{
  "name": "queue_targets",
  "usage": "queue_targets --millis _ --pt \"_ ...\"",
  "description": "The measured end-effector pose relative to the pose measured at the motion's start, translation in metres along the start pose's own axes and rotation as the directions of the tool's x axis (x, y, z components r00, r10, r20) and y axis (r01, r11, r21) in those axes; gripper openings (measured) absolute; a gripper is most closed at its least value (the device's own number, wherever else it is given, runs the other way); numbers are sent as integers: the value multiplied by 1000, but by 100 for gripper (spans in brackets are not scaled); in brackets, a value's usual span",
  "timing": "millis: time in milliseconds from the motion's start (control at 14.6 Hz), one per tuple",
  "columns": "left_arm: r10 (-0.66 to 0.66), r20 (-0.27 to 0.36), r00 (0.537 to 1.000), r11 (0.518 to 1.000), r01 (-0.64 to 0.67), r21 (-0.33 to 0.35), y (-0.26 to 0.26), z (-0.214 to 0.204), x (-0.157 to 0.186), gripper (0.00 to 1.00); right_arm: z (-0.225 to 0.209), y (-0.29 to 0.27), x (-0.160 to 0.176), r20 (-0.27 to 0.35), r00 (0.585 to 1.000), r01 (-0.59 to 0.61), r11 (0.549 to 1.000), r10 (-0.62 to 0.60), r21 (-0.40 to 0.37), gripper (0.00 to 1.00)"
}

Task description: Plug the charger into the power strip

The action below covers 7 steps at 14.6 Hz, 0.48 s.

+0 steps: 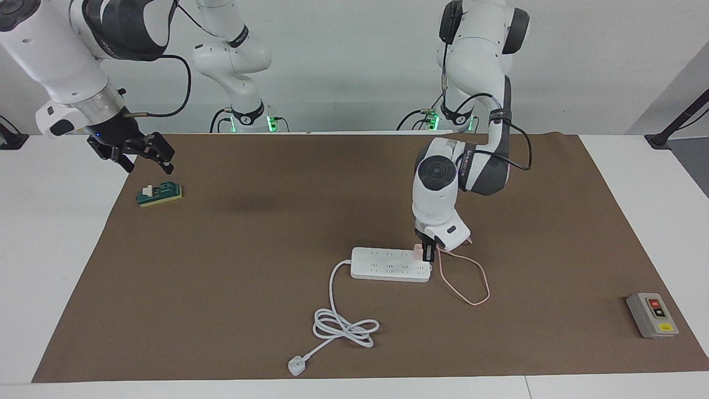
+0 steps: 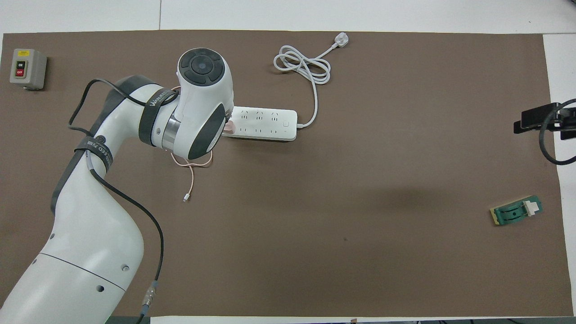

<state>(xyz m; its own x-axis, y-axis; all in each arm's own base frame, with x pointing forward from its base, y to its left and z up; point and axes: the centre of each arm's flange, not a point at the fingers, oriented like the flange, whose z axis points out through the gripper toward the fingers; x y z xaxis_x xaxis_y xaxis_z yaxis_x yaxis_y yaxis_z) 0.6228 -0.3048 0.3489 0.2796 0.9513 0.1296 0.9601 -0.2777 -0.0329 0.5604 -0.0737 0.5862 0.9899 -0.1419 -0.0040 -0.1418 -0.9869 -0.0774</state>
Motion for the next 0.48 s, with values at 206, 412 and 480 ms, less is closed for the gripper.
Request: queue_targets --millis 206,412,480 --pt "-1 9 1000 1000 2 -30 3 -4 0 39 -1 0 0 -1 1000 0 1000 0 0 100" --pt "-8 25 1000 997 10 -78 10 -15 1 70 -1 0 0 -1 1000 1 1000 -1 0 100" --pt "-11 27 1000 996 13 -90 12 -22 3 80 -1 0 0 -1 1000 0 1000 0 0 100"
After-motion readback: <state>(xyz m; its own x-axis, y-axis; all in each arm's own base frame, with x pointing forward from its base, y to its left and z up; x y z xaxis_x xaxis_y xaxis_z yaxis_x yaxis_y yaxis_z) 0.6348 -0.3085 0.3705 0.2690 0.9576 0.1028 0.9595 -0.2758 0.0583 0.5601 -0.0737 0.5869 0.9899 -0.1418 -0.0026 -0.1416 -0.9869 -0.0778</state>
